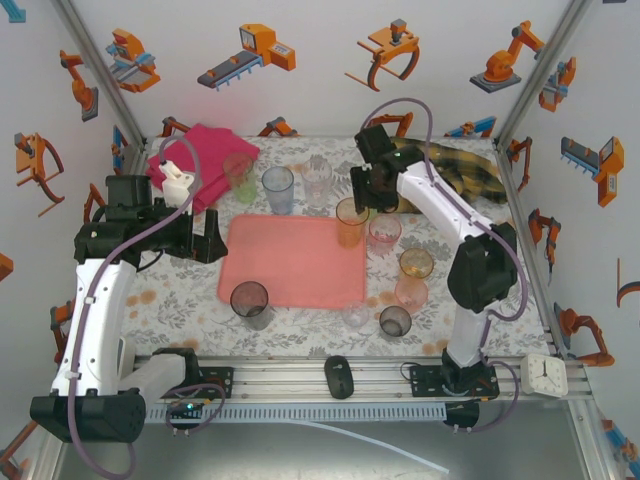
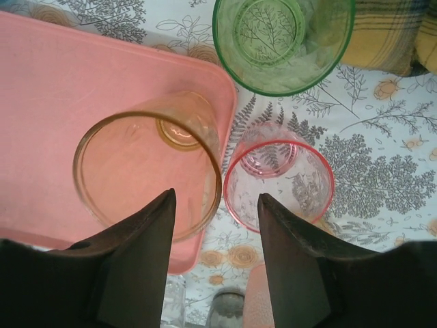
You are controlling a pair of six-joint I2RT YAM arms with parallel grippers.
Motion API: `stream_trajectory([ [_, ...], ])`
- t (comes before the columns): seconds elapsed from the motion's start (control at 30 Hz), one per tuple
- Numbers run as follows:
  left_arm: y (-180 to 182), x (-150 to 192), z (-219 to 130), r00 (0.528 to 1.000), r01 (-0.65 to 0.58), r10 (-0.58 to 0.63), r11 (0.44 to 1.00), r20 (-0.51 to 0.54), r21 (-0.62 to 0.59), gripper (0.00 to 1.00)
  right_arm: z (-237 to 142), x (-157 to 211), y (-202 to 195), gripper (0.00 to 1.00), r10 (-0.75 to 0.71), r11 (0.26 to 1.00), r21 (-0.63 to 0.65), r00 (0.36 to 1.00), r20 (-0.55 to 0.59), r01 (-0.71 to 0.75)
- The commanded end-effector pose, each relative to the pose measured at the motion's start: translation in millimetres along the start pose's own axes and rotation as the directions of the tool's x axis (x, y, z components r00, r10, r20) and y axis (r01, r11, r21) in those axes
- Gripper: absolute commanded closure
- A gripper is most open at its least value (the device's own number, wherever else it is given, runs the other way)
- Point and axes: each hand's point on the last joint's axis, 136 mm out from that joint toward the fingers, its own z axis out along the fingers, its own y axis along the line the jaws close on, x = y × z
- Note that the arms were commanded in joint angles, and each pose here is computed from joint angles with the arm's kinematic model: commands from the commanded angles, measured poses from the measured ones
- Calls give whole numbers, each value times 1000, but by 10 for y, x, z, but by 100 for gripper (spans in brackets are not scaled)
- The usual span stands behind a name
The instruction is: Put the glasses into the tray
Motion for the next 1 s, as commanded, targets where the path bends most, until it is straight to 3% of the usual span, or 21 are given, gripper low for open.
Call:
stream_trajectory([
  [0.0,30,-23,-57,1000,-16,16,1000,14,-24,3,-631,-193,22,50,10,1000,-22,993,119,-7],
  [0.2,225,-9,-40,999,39,-37,995,26,-97,3,-1083,-55,418,49,-62,996,-60,986,155,72],
  [0.43,401,-43,-97,993,109,-101,981,59,-160,3,-1296,322,1228,49,-125,969,-190,978,167,156],
  [0.63,457,-53,-125,989,136,-125,975,75,-174,3,-1291,655,1843,49,-162,941,-271,973,166,203],
  [0.97,675,-59,-214,984,178,-162,943,79,-281,3,-1217,1033,2395,49,-240,909,-318,963,125,268],
])
